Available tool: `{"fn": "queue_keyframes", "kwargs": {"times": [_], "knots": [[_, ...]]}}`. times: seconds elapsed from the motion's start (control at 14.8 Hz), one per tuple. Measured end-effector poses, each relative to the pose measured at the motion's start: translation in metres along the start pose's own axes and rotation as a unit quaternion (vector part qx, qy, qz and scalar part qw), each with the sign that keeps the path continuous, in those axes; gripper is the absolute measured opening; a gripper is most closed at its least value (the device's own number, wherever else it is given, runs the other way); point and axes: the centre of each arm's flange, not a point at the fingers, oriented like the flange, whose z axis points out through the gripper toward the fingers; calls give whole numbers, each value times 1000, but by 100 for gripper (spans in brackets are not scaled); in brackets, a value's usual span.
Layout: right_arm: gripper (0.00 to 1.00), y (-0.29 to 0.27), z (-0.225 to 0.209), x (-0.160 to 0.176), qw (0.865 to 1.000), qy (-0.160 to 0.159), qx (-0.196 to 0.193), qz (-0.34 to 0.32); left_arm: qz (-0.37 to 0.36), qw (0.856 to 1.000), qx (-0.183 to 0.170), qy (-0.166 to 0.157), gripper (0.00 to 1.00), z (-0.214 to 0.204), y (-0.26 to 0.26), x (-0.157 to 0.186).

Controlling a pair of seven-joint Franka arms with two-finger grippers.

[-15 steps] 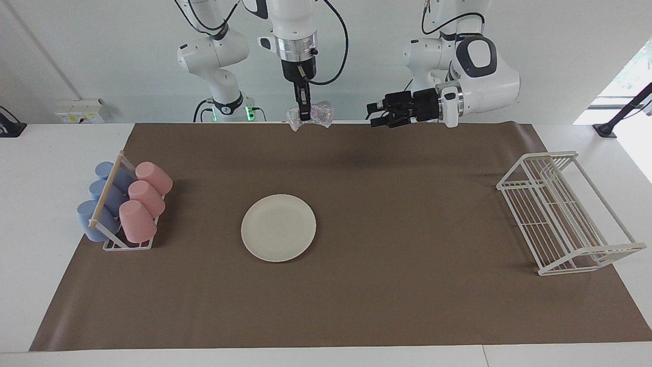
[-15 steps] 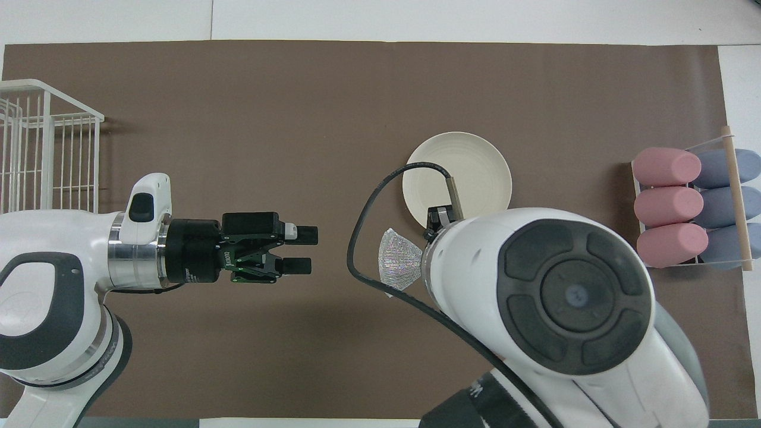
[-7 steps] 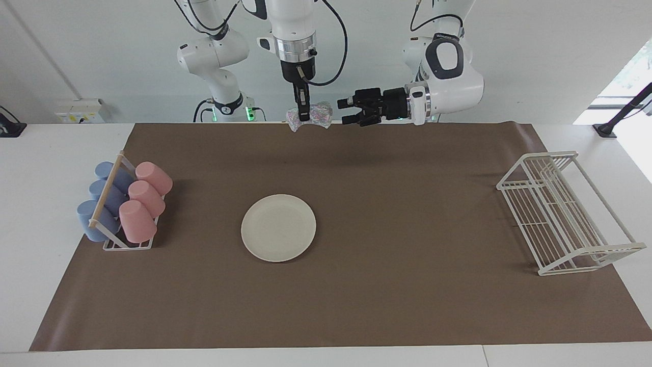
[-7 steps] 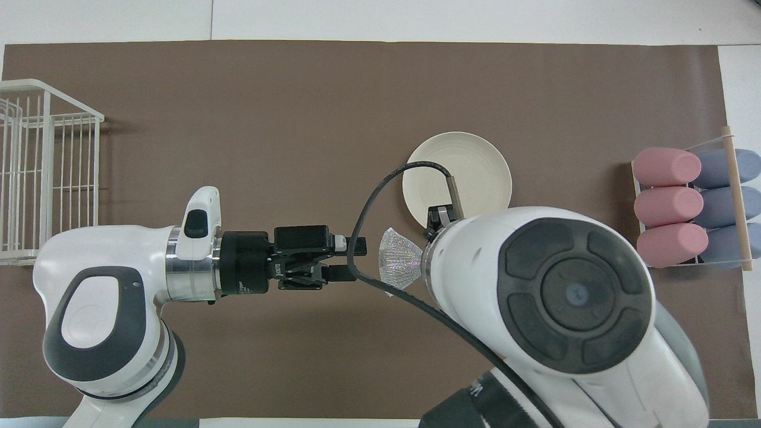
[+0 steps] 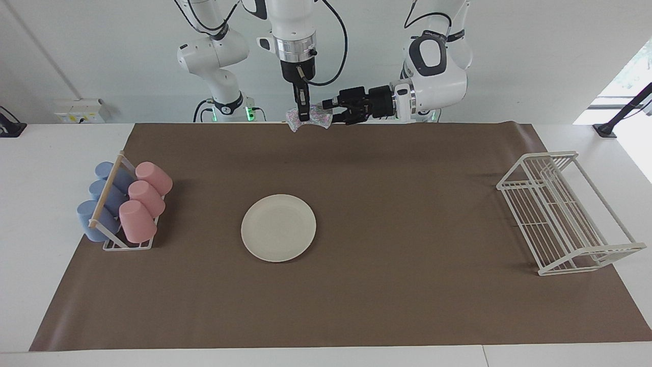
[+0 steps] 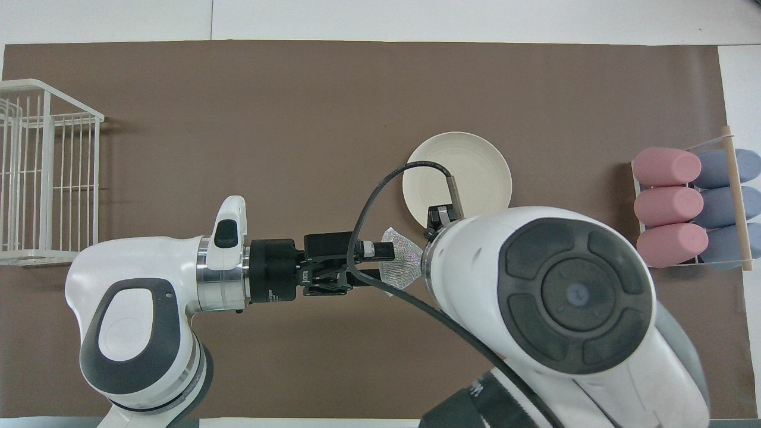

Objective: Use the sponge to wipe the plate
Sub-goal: 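Grasp the scrubber with the left gripper and release the right gripper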

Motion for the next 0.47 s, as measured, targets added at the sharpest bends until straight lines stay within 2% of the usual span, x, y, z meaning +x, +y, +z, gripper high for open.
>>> {"fn": "queue_keyframes", "kwargs": {"times": [0.34, 0.41, 0.47], "knots": [[10, 0, 1, 0, 1000, 0, -1, 0, -10, 1000, -5, 3, 16, 0, 4, 0], [10, 0, 1, 0, 1000, 0, -1, 0, -13, 1000, -5, 3, 7, 0, 5, 0], [10, 0, 0, -1, 1000, 0, 0, -3, -17, 1000, -5, 3, 6, 0, 5, 0]]}}
